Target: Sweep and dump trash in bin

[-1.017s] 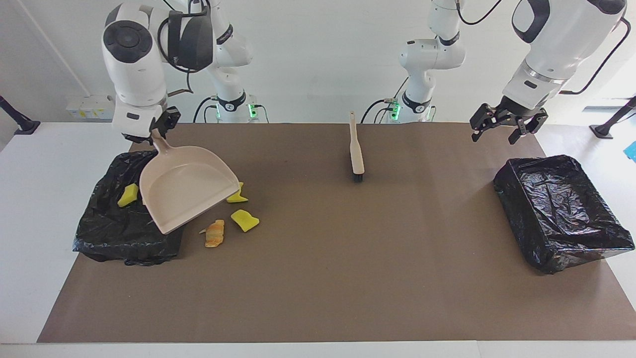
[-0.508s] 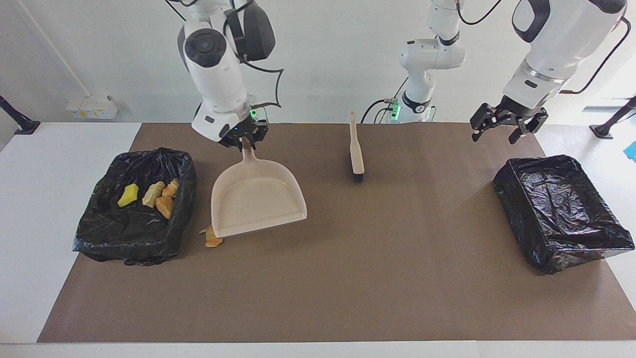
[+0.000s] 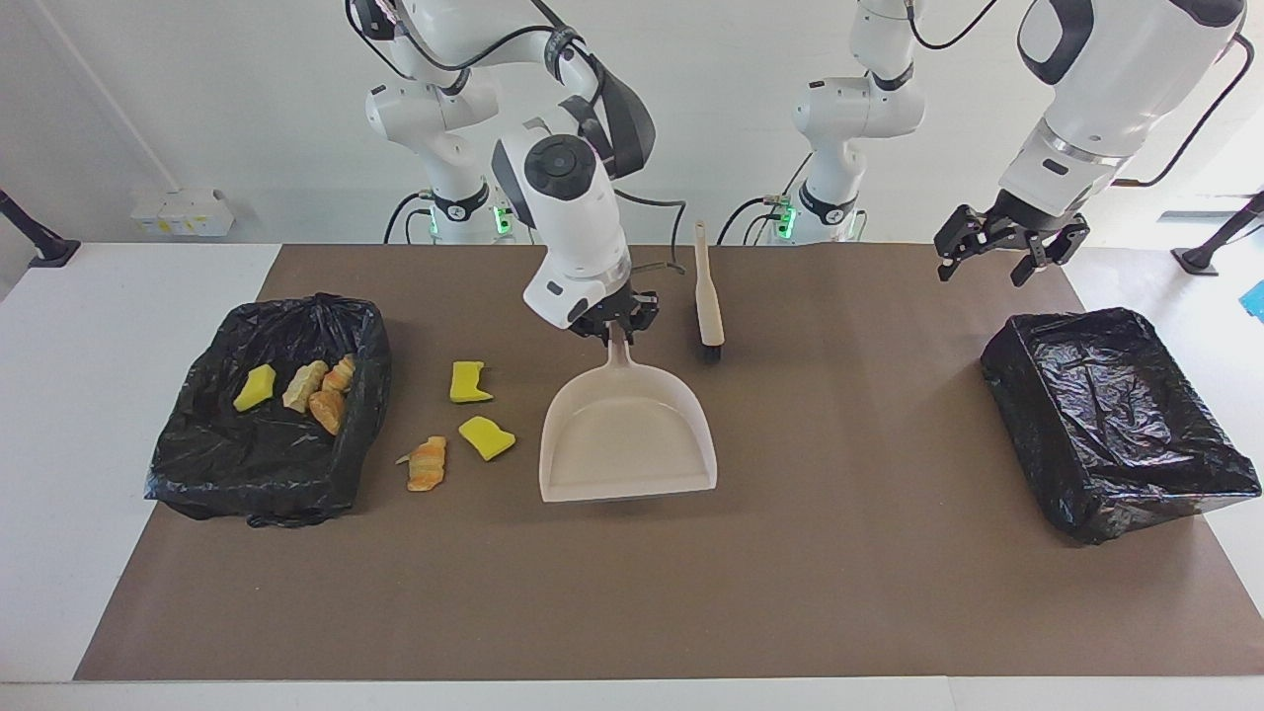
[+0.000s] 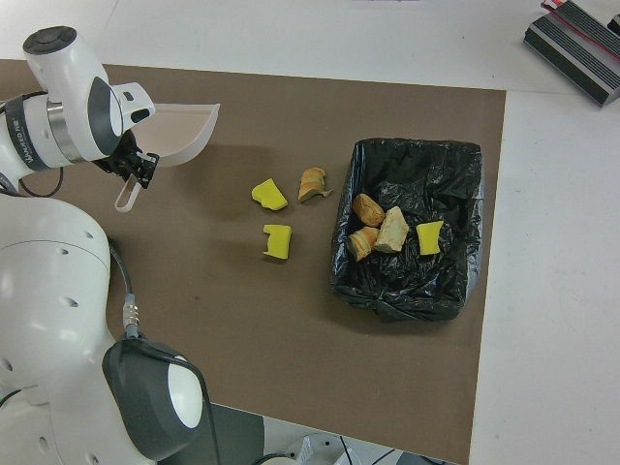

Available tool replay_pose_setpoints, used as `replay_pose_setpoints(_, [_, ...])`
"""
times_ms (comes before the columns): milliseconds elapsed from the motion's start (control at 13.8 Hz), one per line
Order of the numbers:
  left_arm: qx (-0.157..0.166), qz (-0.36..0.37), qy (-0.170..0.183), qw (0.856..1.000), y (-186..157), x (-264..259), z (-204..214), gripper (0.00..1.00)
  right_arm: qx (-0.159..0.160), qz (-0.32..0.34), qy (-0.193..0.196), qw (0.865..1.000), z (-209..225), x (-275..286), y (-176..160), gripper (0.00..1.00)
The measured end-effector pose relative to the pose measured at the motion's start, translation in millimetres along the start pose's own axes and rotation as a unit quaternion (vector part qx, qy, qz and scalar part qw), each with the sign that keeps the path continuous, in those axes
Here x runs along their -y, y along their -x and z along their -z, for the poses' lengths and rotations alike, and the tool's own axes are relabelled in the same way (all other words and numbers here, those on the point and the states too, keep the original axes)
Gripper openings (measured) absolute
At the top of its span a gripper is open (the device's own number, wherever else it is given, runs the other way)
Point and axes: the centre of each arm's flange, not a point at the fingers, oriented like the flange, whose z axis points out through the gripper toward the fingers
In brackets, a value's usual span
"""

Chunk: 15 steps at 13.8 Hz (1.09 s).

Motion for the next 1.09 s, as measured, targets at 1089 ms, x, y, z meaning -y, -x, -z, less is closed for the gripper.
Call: replay_pose_setpoints(1089, [0.000,0.000,0.000,1.000,0,0,0,1.00,-0.022,0.000,-0.015,1.000,-125,47,-20,0.31])
